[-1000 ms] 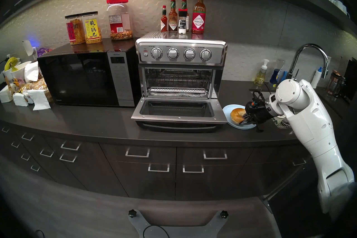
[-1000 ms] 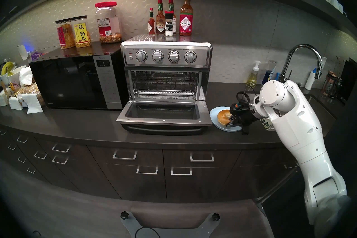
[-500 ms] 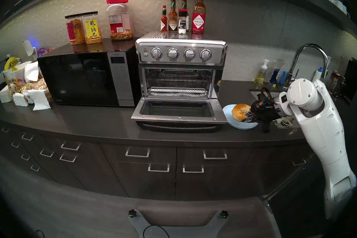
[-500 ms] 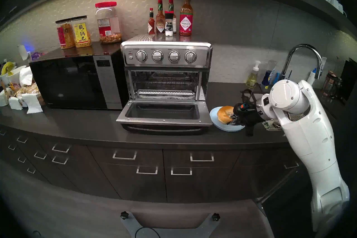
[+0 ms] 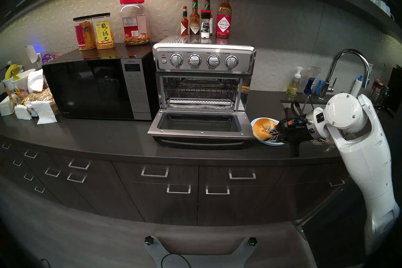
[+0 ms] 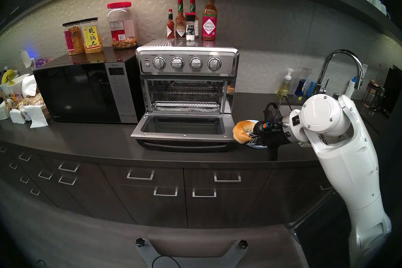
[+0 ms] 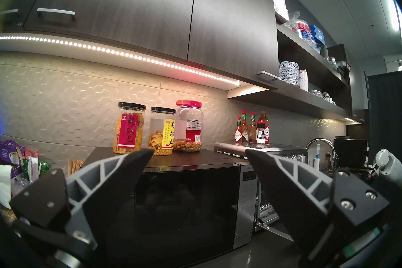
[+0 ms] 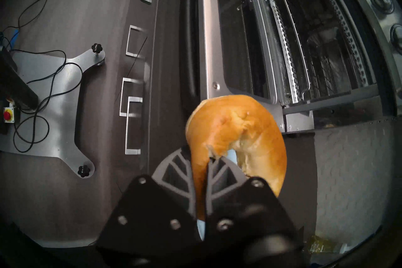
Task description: Open the oven and place the bagel inside on the rack
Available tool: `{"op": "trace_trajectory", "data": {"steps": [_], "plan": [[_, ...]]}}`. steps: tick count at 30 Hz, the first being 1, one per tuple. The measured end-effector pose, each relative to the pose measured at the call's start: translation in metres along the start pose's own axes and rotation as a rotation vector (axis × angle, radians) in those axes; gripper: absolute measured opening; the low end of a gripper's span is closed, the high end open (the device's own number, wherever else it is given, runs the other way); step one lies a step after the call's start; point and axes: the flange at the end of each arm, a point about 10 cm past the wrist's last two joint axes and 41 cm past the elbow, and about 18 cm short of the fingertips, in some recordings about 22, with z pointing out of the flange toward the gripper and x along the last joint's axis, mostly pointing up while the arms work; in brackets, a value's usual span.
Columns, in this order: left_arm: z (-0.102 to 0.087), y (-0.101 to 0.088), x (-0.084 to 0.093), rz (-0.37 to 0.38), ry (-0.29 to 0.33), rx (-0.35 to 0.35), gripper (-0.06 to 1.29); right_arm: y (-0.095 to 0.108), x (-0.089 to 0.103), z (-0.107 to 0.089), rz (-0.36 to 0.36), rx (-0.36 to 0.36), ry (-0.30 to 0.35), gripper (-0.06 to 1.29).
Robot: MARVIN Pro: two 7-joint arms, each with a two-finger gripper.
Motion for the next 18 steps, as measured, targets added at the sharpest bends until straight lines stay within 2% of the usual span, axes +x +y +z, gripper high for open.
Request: {"op": "trace_trajectory", "data": {"steps": [8, 14, 18], "plan": [[0.0, 0.0, 0.0, 0.0, 0.0, -0.001, 1.21, -0.013, 0.031, -0.005, -0.024, -0.031, 0.006, 0.02], [0.0, 0.0, 0.0, 0.0, 0.0, -0.002, 1.21, -0.026, 0.059, 0.001, -0.044, -0.033, 0.017, 0.02], [0.0, 0.0, 0.0, 0.0, -0.001, -0.001, 1.21, -0.031, 0.07, 0.007, -0.049, -0.048, 0.019, 0.02]]}}
